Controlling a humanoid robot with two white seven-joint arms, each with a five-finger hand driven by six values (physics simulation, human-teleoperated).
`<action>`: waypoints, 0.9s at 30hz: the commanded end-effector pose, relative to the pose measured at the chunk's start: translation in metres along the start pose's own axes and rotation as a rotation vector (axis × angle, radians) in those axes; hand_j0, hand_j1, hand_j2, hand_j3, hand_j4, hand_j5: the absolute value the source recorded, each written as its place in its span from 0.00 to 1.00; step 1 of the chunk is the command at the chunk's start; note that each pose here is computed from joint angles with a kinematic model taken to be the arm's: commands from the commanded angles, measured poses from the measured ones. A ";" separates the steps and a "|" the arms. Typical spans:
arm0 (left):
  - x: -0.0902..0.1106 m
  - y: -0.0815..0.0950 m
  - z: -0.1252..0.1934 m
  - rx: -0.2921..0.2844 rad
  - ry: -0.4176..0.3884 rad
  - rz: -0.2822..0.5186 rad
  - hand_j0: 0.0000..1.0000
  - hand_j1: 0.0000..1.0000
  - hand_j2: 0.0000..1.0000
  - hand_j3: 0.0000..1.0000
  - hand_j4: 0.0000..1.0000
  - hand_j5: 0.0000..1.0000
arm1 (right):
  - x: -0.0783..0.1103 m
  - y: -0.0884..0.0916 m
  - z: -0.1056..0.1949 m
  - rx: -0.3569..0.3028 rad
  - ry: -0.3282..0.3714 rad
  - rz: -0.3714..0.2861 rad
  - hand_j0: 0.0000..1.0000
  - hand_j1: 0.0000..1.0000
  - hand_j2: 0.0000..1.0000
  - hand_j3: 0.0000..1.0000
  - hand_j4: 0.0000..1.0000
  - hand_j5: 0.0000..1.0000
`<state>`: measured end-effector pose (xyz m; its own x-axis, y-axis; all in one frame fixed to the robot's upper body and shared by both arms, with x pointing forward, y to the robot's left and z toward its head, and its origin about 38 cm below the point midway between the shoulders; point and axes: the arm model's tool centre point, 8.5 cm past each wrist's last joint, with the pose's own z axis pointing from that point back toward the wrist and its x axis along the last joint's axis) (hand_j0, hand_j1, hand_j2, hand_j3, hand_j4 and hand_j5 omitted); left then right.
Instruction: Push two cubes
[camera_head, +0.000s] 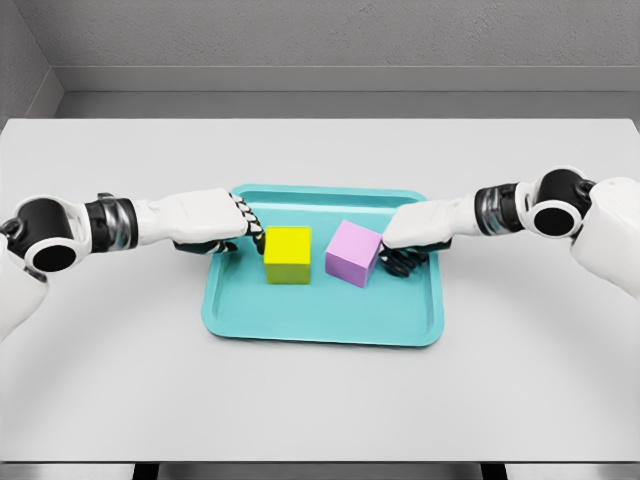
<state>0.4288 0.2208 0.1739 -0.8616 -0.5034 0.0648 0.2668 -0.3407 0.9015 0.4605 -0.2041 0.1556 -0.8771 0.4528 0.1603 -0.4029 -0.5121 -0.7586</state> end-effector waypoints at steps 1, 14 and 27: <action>0.000 0.001 0.000 0.005 0.001 0.003 0.59 0.59 0.59 0.59 0.59 0.59 | -0.006 0.003 0.001 0.022 0.048 0.052 0.14 0.14 0.14 0.14 0.14 0.14; 0.001 0.001 -0.001 0.006 -0.003 0.006 0.59 0.59 0.59 0.59 0.59 0.59 | -0.017 0.005 0.001 0.025 0.072 0.025 0.14 0.14 0.14 0.14 0.14 0.14; 0.001 0.001 -0.005 0.011 -0.006 0.013 0.59 0.59 0.59 0.59 0.59 0.59 | -0.020 -0.005 -0.002 0.017 0.080 0.027 0.14 0.14 0.14 0.14 0.14 0.14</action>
<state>0.4308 0.2168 0.1733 -0.8577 -0.5075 0.0824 0.2762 -0.3197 0.9064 0.4781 -0.2060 0.1562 -0.8619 0.4900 0.1305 -0.4066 -0.5141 -0.7552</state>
